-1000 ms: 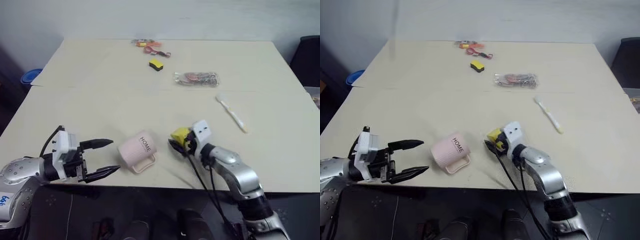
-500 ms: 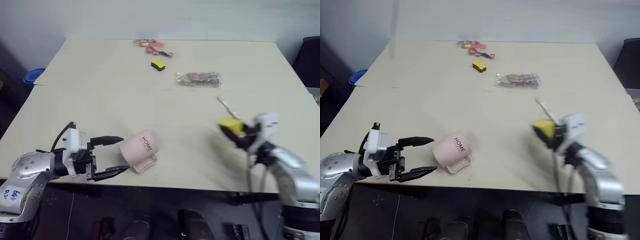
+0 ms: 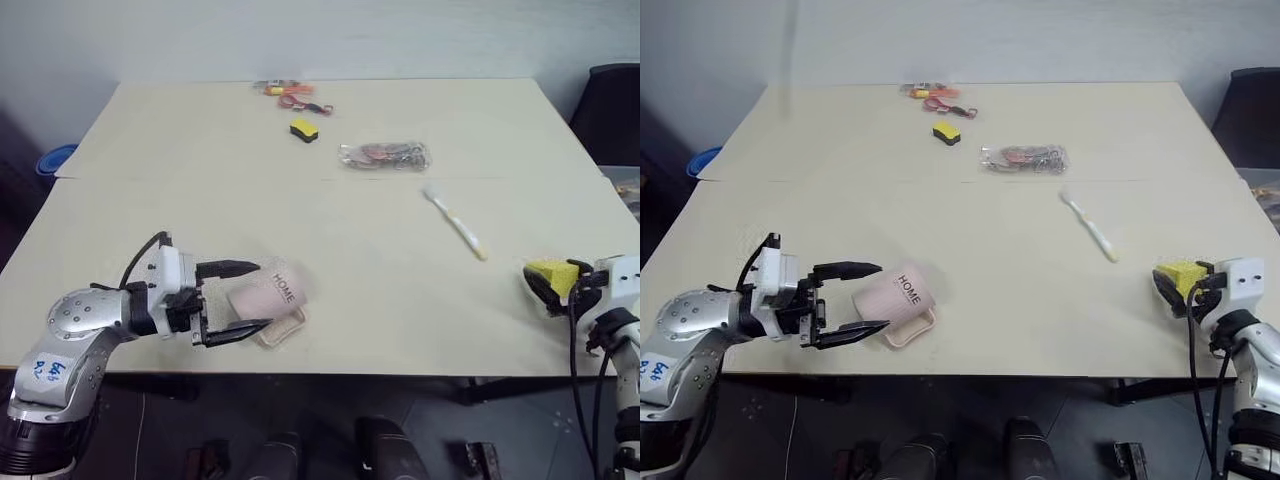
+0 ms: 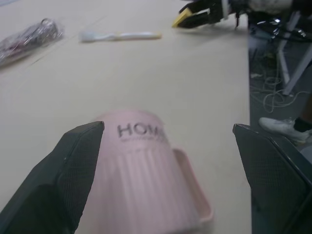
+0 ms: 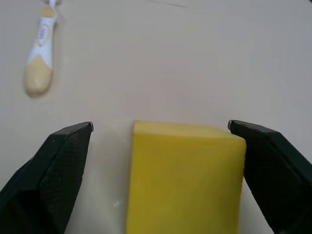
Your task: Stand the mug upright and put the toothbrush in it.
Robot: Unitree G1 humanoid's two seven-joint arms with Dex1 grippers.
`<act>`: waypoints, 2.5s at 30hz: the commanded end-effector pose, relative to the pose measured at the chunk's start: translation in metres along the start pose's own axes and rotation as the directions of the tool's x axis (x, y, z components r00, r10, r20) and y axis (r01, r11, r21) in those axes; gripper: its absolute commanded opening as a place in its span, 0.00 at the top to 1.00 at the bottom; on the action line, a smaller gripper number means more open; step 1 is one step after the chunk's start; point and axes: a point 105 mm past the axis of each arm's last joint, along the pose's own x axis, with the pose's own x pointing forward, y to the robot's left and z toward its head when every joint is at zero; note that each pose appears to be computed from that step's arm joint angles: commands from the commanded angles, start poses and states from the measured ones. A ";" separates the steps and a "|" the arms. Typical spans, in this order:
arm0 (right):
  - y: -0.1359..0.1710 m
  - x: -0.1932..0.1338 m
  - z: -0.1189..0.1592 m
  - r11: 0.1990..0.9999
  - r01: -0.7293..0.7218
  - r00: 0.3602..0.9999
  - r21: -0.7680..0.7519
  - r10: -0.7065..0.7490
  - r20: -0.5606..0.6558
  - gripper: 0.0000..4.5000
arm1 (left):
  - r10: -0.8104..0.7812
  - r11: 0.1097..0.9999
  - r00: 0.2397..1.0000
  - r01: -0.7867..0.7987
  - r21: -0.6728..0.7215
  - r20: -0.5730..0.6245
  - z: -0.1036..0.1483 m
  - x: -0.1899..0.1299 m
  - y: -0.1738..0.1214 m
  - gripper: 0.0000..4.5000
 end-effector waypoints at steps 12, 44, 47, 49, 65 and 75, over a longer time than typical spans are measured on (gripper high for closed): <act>0.145 -0.070 0.037 0.668 -0.706 0.664 -0.234 0.740 0.109 0.00 | -0.080 0.989 0.967 0.047 -0.140 -0.243 0.019 -0.023 -0.039 0.00; 0.161 -0.074 0.033 0.754 -0.626 0.739 -0.201 0.655 0.156 0.00 | -0.190 0.982 0.949 0.187 -0.034 -0.253 -0.012 0.087 -0.014 1.00; 0.157 -0.076 0.033 0.768 -0.605 0.756 -0.207 0.637 0.151 0.00 | -0.368 0.928 0.923 0.372 -0.021 0.111 0.025 0.110 -0.033 1.00; 0.154 -0.078 0.033 0.778 -0.587 0.769 -0.221 0.622 0.148 0.00 | -0.428 0.898 0.852 0.439 0.033 0.302 0.040 0.121 -0.040 1.00; 0.140 -0.083 0.034 0.859 -0.445 0.850 -0.254 0.494 0.181 0.00 | -0.337 0.909 0.851 0.405 -0.095 0.402 -0.036 0.177 -0.049 0.83; 0.120 -0.107 0.016 0.894 -0.391 0.900 -0.219 0.422 0.115 0.00 | -0.264 0.951 0.924 0.297 -0.085 0.276 -0.042 0.108 -0.024 0.20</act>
